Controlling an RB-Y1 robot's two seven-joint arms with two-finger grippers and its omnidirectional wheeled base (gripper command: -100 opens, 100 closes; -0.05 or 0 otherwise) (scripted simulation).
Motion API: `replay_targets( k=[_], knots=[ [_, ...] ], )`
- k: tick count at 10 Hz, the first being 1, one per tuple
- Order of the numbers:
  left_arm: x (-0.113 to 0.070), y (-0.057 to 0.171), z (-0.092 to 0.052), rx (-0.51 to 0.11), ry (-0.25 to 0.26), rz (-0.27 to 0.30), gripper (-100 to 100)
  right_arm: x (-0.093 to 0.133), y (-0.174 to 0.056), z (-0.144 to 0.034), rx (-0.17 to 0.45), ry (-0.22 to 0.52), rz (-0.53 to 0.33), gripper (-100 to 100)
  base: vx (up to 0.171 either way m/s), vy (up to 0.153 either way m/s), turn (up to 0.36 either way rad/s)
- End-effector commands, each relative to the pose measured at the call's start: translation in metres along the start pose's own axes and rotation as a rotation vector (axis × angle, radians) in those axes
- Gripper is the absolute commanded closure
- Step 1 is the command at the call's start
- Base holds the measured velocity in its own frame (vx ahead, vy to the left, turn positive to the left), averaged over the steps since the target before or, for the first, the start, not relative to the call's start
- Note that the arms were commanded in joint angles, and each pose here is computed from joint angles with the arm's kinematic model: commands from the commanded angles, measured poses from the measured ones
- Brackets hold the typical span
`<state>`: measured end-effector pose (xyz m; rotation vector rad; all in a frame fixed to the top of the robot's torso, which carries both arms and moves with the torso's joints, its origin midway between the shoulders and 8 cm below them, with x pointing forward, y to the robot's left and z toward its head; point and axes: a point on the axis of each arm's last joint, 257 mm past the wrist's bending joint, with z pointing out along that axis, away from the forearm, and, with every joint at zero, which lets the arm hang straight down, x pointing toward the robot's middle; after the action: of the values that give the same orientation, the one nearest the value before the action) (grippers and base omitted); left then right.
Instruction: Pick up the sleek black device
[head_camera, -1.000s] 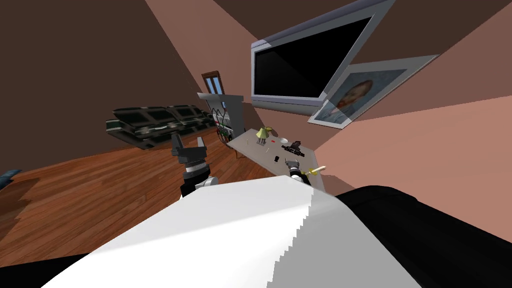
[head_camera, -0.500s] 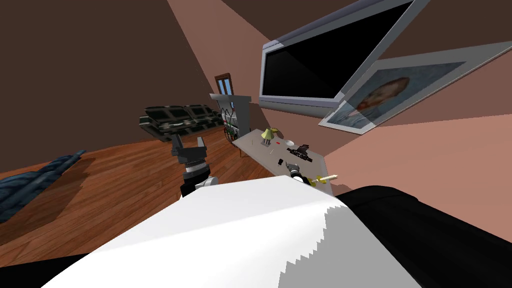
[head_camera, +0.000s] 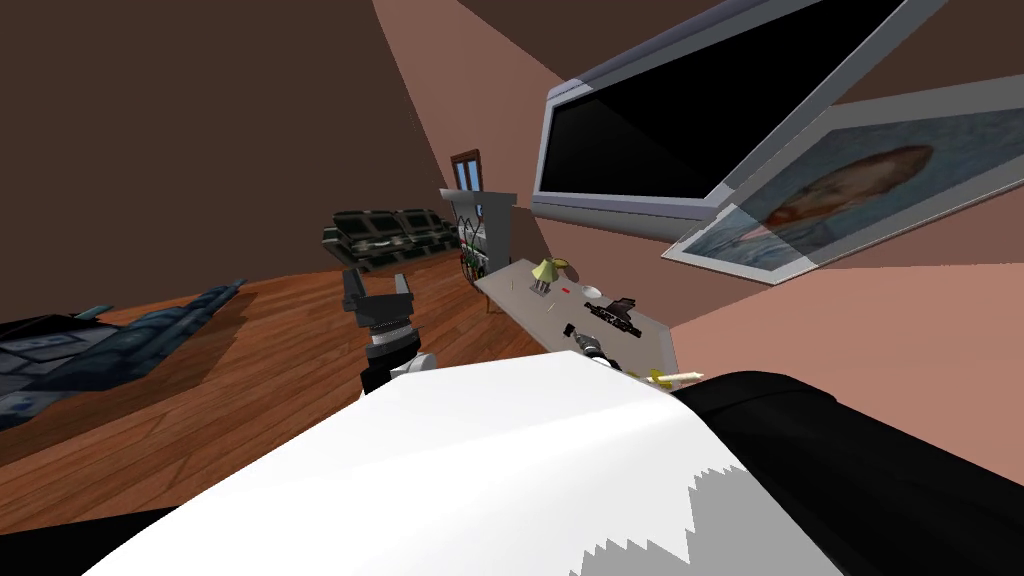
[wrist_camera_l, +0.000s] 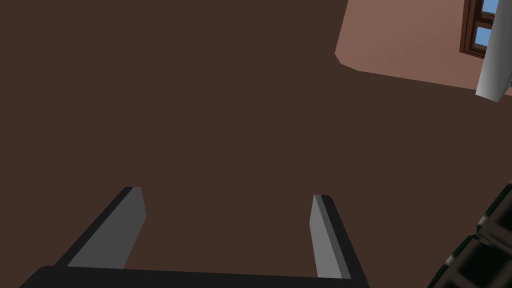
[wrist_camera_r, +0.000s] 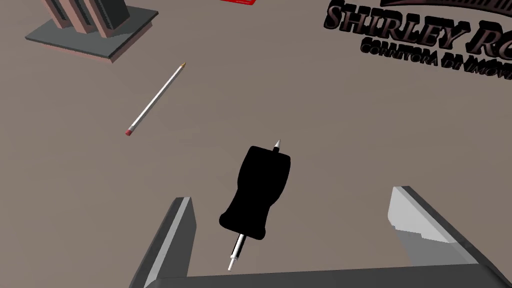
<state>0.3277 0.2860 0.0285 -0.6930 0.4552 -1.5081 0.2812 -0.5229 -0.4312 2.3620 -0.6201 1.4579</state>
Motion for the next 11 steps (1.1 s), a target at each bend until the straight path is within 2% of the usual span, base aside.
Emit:
replay_targets(
  k=[1,2,4,5,6,7,8,10,11],
  knots=[
    [0.000,0.000,0.000,0.000,0.000,0.000,0,-0.016,0.015,0.001,-0.017,-0.043,0.066,-100,0.006,0.000,0.311],
    [0.000,0.000,0.000,0.000,0.000,0.000,0,-0.025,0.020,0.000,-0.028,-0.060,0.082,-100,0.008,-0.013,0.179],
    [0.000,0.000,0.000,0.000,0.000,0.000,0,-0.025,0.020,0.000,-0.028,-0.060,0.082,-100,0.002,-0.005,-0.015],
    [0.000,0.000,0.000,0.000,0.000,0.000,0,-0.041,0.034,0.000,-0.046,-0.102,0.143,-100,0.006,0.000,0.337],
    [0.000,0.000,0.000,0.000,0.000,0.000,0,-0.046,0.036,-0.001,-0.052,-0.110,0.146,-100,0.009,-0.018,0.190],
    [0.000,0.000,0.000,0.000,0.000,0.000,0,-0.056,0.047,-0.002,-0.066,-0.140,0.196,-100,0.014,-0.018,0.342],
    [0.000,0.000,0.000,0.000,0.000,0.000,0,-0.065,0.053,-0.004,-0.076,-0.156,0.175,-100,0.012,-0.022,0.147],
    [0.000,0.000,0.000,0.000,0.000,0.000,0,-0.065,0.053,-0.004,-0.080,-0.157,0.205,-100,0.003,-0.004,-0.040],
    [0.000,0.000,0.000,0.000,0.000,0.000,0,-0.080,0.068,-0.007,-0.105,-0.193,0.252,-100,0.007,-0.003,0.303]
  ],
)
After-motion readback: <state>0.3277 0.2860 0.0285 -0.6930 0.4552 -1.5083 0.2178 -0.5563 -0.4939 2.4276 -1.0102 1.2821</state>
